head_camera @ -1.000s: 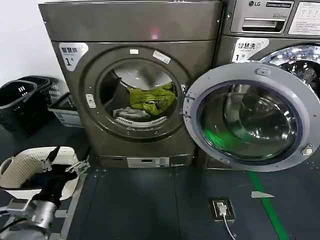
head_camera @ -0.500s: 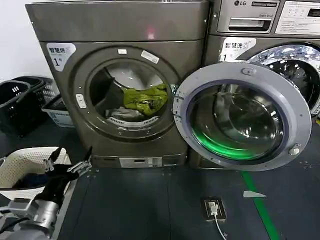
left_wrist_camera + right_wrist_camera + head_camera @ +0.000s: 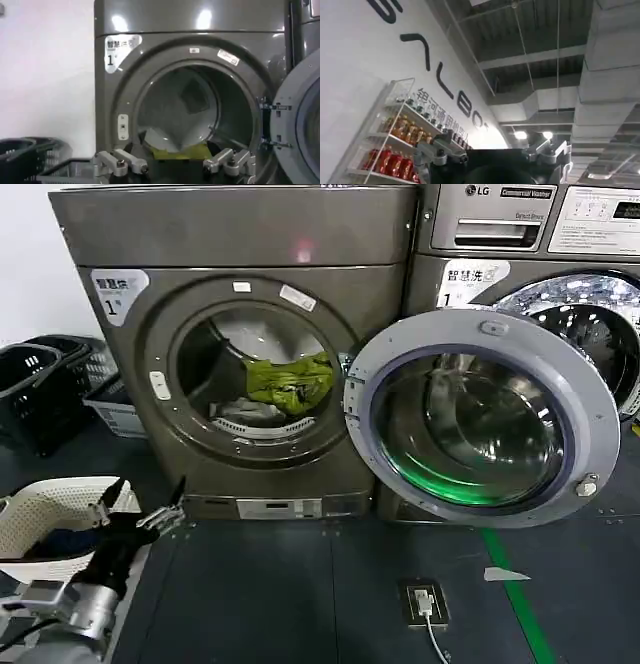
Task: Grasp the clothes from the dryer.
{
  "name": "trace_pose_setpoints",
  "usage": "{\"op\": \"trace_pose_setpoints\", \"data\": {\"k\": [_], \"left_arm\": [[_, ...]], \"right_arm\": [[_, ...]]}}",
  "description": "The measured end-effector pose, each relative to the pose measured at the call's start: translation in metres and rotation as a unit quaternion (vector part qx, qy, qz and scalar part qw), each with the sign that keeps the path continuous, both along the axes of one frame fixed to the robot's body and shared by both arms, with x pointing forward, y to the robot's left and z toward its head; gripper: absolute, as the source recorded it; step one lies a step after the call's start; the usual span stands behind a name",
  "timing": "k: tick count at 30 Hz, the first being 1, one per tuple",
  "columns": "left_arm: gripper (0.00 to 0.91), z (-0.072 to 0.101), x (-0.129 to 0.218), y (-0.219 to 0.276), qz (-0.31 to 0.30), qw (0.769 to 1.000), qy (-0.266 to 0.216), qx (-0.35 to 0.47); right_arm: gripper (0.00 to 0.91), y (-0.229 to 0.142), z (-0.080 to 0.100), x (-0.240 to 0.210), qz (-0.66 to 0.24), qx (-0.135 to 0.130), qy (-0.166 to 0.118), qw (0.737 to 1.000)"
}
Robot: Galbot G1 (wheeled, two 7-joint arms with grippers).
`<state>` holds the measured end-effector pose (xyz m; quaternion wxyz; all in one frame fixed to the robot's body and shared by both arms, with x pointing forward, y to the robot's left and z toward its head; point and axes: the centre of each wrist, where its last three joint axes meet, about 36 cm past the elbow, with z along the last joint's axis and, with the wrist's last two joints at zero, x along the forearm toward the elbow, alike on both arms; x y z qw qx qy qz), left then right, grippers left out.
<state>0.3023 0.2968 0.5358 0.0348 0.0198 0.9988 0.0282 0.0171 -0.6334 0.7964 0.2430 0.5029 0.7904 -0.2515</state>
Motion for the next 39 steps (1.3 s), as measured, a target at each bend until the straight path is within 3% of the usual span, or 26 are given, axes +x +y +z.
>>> {"op": "trace_pose_setpoints", "data": {"k": [39], "left_arm": [[0.907, -0.009, 0.017, -0.007, -0.030, 0.999, 0.011, 0.006]], "right_arm": [[0.907, 0.009, 0.000, -0.003, 0.023, -0.028, 0.000, 0.999]]}}
